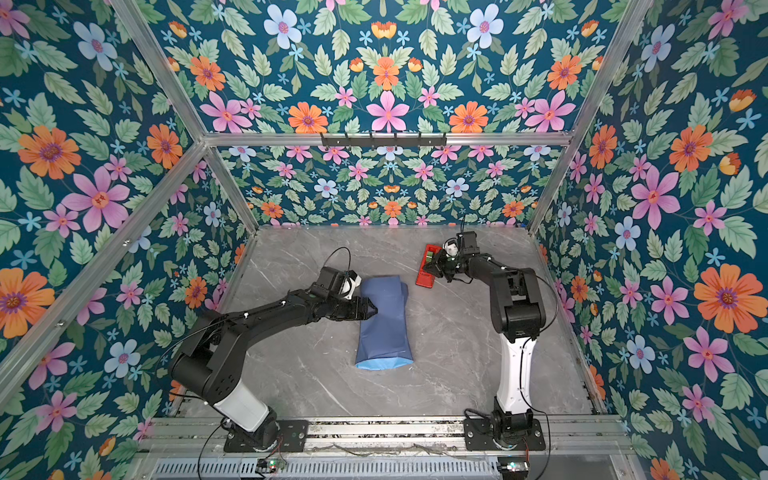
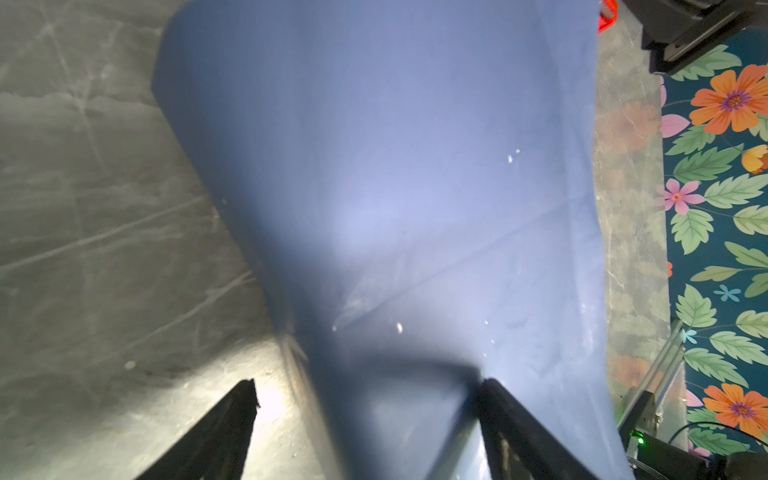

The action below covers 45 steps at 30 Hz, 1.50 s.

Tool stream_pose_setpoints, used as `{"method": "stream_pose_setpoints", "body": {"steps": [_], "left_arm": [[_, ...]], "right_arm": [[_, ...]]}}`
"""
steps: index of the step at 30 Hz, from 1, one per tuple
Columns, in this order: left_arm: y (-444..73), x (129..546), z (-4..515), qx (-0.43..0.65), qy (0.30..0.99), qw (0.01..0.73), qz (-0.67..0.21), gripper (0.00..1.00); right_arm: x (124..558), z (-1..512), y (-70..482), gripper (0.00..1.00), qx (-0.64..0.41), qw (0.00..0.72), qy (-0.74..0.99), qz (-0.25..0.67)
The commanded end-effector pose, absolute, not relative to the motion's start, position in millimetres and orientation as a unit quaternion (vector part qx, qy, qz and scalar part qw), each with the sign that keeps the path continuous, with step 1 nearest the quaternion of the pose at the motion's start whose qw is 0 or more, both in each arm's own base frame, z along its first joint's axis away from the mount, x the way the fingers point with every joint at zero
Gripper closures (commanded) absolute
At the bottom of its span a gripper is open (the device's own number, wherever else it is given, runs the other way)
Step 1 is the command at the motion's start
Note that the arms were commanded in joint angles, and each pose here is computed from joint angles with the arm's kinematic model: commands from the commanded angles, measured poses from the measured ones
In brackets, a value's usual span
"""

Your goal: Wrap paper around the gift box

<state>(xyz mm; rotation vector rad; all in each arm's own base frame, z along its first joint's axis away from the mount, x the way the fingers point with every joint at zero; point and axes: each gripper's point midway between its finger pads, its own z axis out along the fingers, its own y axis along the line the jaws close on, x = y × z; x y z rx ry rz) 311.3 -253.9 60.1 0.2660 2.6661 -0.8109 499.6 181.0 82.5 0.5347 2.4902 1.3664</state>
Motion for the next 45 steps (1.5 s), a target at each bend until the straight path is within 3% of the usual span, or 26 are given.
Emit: {"method": "stream_pose_setpoints", "body": {"steps": [1,28,45], "left_arm": [[-220,291,26,0.082,0.97,0.122,-0.193,0.15],[-218,291,27,0.084,0.97,0.124,-0.19,0.15],[-218,291,25,0.084,0.971,0.123,-0.188,0.15]], "right_arm": [[505,100,185,1.0,0.184,0.139,0.836,0.498],[468,129,201,1.0,0.178,0.153,0.811,0.535],[440,94,202,1.0,0.199,0.14,0.826,0.509]]}}
